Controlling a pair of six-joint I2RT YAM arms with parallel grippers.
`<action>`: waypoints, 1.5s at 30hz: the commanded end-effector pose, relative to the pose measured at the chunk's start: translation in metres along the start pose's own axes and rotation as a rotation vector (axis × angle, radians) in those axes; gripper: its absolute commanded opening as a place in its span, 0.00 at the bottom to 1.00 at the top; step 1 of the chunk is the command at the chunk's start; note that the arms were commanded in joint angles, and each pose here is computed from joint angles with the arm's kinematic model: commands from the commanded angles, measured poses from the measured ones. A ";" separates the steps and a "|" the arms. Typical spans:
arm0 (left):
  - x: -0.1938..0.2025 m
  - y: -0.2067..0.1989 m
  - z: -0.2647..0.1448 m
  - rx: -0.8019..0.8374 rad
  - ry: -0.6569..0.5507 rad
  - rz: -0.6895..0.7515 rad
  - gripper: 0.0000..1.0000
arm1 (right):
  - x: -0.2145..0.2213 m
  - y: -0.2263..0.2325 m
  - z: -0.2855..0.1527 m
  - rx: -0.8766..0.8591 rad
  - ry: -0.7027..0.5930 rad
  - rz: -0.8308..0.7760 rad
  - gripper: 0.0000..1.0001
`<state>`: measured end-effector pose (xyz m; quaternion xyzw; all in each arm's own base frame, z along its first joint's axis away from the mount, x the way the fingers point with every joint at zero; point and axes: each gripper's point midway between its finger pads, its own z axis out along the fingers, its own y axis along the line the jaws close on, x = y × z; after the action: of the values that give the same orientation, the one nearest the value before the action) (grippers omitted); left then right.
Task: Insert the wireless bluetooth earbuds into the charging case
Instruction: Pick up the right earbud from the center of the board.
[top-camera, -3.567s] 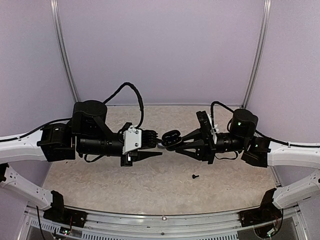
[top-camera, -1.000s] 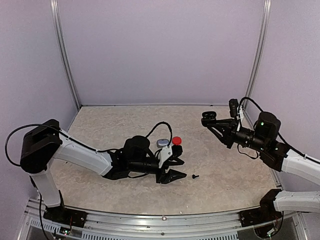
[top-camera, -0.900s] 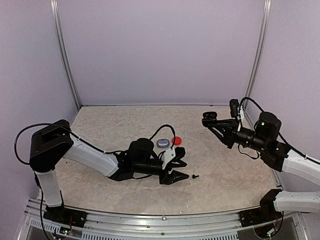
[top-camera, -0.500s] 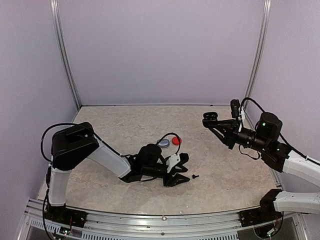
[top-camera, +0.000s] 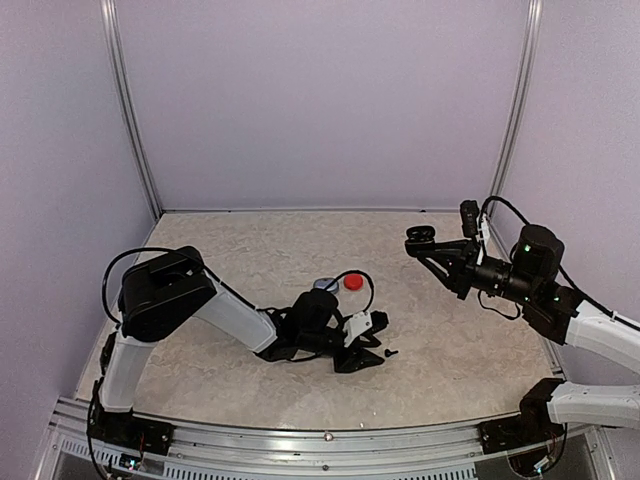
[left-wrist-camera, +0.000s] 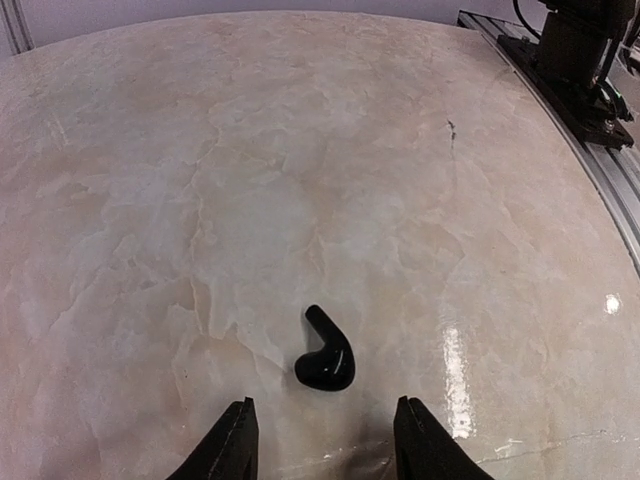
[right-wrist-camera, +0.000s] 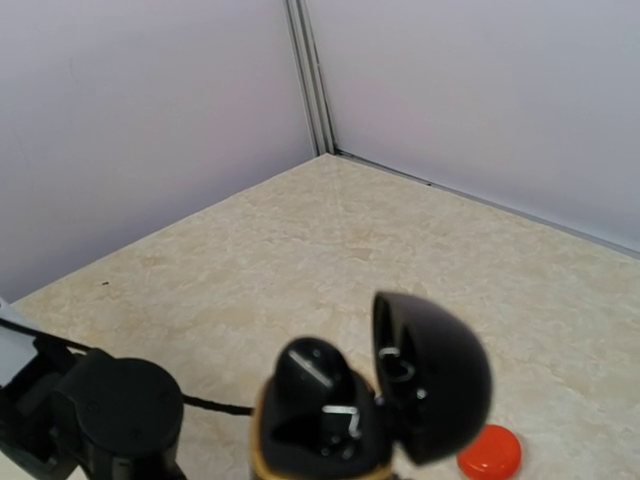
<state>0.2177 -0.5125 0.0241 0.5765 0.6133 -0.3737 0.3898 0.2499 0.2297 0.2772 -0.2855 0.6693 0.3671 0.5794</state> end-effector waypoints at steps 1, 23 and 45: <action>0.013 0.004 0.008 0.003 0.044 0.016 0.47 | -0.006 -0.001 -0.005 0.005 -0.016 -0.020 0.00; 0.030 0.002 0.024 0.021 0.131 0.068 0.37 | -0.005 -0.002 -0.008 0.014 -0.016 -0.034 0.00; -0.004 -0.003 -0.001 0.022 0.047 0.074 0.22 | 0.000 -0.003 -0.008 0.016 -0.008 -0.039 0.00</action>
<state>0.2229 -0.5249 0.0193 0.6127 0.5905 -0.3459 0.3952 0.2468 0.2257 0.2756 -0.2937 0.6685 0.3557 0.5833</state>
